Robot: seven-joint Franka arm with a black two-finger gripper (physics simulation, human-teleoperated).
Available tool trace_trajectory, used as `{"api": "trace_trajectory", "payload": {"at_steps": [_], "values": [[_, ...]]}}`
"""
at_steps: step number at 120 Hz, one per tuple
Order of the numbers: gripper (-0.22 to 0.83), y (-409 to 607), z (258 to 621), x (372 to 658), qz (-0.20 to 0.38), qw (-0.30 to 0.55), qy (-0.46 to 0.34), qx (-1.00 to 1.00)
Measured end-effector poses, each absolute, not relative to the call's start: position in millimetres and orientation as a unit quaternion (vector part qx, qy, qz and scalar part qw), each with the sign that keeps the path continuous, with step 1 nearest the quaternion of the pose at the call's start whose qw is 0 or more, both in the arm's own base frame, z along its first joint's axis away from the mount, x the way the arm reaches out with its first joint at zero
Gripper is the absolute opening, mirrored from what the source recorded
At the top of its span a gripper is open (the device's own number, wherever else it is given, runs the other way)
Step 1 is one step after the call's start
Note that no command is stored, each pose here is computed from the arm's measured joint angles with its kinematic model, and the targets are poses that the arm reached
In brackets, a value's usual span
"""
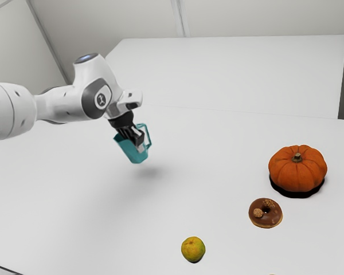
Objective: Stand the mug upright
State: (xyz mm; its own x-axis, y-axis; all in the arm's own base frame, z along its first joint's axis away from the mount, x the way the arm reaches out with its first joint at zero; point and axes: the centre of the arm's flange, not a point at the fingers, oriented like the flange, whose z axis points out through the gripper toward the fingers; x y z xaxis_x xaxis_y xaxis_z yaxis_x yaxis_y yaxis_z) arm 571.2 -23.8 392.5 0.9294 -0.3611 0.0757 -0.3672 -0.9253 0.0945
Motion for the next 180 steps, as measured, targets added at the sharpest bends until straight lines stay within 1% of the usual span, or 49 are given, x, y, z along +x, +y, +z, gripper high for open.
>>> {"api": "trace_trajectory", "payload": {"at_steps": [19,36,54,76,102,129,143,165,180], "values": [[-0.16,-22.8,366.0,573.0,0.013,0.023,-0.182,0.983],[-0.16,-20.8,352.5,571.1,0.012,0.01,-0.173,0.985],[-0.16,-17.8,345.9,564.0,0.017,-0.004,-0.171,0.985],[-0.16,-17.2,344.5,563.2,0.026,-0.011,-0.163,0.986],[-0.03,-17.3,343.7,563.1,0.029,-0.008,-0.156,0.987],[0.17,-17.5,350.3,563.7,0.036,-0.008,-0.154,0.987],[0.26,-17.3,366.7,562.9,0.051,-0.008,-0.155,0.987],[0.36,-20.6,406.8,558.0,0.085,-0.004,-0.158,0.984],[0.47,-25.1,430.4,558.5,0.105,-0.001,-0.16,0.981]]}}
